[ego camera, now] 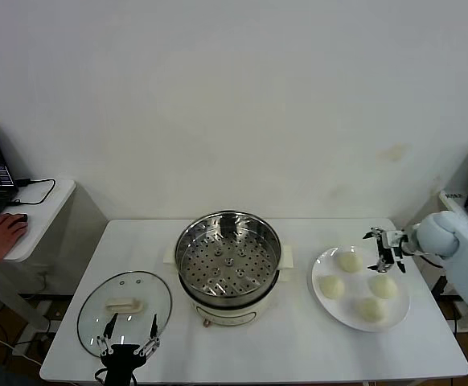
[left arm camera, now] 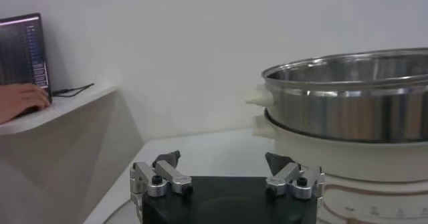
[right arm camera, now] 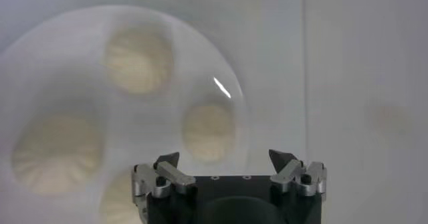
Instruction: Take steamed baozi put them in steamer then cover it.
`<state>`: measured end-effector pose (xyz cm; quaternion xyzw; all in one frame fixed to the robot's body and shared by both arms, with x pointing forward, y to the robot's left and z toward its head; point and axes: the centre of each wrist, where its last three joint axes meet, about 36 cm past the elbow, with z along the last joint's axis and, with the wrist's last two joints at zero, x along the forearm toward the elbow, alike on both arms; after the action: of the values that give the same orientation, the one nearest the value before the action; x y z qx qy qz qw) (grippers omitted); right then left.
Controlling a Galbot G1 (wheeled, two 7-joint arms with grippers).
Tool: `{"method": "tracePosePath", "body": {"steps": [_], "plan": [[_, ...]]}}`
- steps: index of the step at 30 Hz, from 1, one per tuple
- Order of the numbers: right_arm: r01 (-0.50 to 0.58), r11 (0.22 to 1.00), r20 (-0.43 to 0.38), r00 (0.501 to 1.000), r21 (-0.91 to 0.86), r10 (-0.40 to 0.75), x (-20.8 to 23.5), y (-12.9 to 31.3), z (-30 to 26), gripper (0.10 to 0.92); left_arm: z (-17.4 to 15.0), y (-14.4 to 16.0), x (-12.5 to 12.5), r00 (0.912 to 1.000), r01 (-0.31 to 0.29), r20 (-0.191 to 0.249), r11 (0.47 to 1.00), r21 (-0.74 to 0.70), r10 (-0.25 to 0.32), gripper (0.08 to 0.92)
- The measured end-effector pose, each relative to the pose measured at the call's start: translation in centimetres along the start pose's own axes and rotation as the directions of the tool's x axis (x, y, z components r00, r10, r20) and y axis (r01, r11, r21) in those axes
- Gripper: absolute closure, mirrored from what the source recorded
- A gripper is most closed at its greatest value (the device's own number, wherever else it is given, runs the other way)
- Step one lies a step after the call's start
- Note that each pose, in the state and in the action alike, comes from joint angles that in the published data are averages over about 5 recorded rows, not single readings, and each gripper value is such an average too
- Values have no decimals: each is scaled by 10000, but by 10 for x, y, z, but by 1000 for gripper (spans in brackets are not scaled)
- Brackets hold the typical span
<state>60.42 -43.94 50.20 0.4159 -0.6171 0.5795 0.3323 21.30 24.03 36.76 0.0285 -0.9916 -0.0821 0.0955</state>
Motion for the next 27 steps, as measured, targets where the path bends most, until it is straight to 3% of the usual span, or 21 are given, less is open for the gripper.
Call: {"method": "tracePosePath", "body": {"steps": [10, 27], "plan": [[871, 9960, -447, 9953, 195, -862, -38, -25, -18, 200, 4, 7, 0, 9998, 170, -50, 9998, -137, -170, 177], [1500, 9884, -1052, 9836, 244, -1467, -70, -30, -30, 212, 4, 12, 0, 9996, 284, -3, 9994, -201, -284, 177]]}}
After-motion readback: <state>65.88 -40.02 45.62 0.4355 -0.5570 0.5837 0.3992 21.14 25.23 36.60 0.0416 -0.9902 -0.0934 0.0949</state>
